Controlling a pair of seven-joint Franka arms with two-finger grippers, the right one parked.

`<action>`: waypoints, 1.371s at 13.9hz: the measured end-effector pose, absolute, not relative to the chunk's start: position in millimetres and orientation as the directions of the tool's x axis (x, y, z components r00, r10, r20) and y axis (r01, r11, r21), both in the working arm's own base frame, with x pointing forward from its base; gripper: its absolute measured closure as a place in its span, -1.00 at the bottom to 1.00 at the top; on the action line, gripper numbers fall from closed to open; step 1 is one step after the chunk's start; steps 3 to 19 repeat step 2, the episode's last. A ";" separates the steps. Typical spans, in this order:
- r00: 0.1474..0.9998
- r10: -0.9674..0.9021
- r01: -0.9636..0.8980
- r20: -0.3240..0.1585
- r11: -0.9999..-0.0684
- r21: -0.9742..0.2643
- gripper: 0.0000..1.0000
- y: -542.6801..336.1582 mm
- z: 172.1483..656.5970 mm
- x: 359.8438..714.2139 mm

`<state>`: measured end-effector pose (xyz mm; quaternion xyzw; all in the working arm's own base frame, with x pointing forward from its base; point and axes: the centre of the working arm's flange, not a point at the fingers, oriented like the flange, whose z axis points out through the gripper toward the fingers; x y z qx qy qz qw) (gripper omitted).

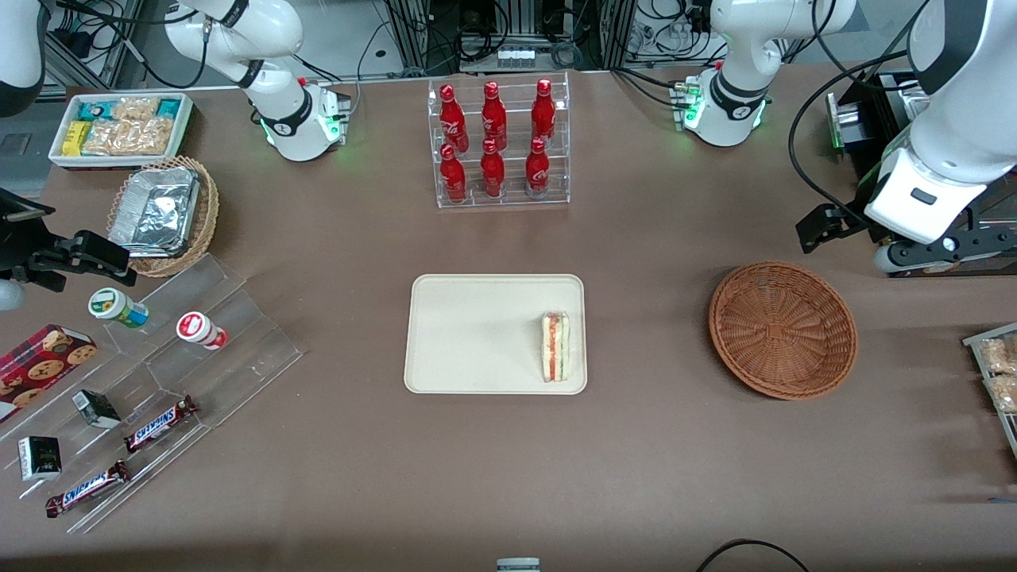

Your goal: Place sandwich from basket to tray

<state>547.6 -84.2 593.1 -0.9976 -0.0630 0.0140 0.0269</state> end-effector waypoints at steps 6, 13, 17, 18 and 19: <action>0.993 0.116 0.115 -0.028 -0.992 -0.047 -1.00 -77.2 593.0 548.6; 0.993 0.116 0.115 -0.028 -0.992 -0.047 -1.00 -77.2 593.0 548.6; 0.993 0.116 0.115 -0.028 -0.992 -0.047 -1.00 -77.2 593.0 548.6; 0.993 0.116 0.115 -0.028 -0.992 -0.047 -1.00 -77.2 593.0 548.6; 0.993 0.116 0.115 -0.028 -0.992 -0.047 -1.00 -77.2 593.0 548.6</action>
